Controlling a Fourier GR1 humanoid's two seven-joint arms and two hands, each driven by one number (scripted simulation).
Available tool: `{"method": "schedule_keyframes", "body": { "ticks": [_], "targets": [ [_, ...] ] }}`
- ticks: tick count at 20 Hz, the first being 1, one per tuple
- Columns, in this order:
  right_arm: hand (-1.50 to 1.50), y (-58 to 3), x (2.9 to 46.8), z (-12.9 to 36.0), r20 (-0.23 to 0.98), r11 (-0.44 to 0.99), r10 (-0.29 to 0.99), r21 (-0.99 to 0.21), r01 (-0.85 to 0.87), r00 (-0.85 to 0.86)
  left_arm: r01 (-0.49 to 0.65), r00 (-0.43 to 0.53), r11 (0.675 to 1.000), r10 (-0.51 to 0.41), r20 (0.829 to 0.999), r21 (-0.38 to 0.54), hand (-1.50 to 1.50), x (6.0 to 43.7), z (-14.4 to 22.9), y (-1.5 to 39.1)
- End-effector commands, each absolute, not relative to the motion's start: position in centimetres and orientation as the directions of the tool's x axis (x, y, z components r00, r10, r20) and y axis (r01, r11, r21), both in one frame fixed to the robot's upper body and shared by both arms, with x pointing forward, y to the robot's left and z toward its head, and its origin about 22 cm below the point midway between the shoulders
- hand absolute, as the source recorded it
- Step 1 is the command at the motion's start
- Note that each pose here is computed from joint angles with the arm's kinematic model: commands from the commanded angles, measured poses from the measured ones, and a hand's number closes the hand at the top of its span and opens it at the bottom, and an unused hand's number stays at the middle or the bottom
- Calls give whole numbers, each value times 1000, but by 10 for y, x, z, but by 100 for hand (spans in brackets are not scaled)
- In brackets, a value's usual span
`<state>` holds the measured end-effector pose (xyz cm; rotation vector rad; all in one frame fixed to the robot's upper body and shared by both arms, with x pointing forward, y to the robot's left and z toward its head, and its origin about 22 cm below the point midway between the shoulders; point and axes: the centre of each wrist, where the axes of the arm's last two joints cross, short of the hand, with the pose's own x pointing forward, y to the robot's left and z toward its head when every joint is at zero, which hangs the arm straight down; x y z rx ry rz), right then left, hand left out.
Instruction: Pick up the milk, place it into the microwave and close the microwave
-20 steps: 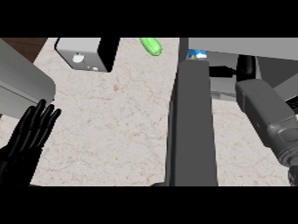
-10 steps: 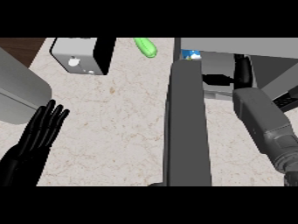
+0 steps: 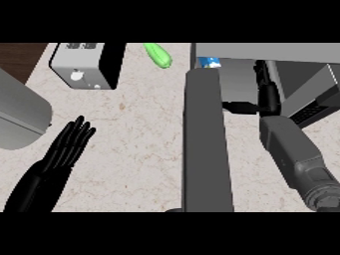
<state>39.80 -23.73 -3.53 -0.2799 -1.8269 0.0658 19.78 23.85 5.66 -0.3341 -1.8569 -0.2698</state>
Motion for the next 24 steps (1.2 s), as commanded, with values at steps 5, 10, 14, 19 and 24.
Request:
{"method": "schedule_keyframes", "body": {
  "ticks": [5, 10, 14, 19, 24],
  "targets": [
    [-150, -232, 364, -78, 957, 992, 101, -77, 97, -271, 484, -243, 873, 71, 967, 58, -150, 221, 39, 239],
    [-150, -241, 346, -95, 955, 992, 112, -93, 80, -276, 560, -266, 819, 32, 963, 128, 150, 245, 41, 203],
    [-150, -249, 334, -102, 952, 996, 85, -75, 45, -294, 585, -221, 798, -13, 975, 144, 150, 240, 29, 198],
    [-150, -248, 292, -128, 955, 996, 88, -85, 23, -284, 578, -241, 784, -101, 965, 226, 150, 249, 16, 189],
    [-150, -257, 290, -111, 946, 995, 97, -95, 22, -311, 692, -201, 681, -140, 970, 241, 150, 254, -4, 136]
  ]
}}
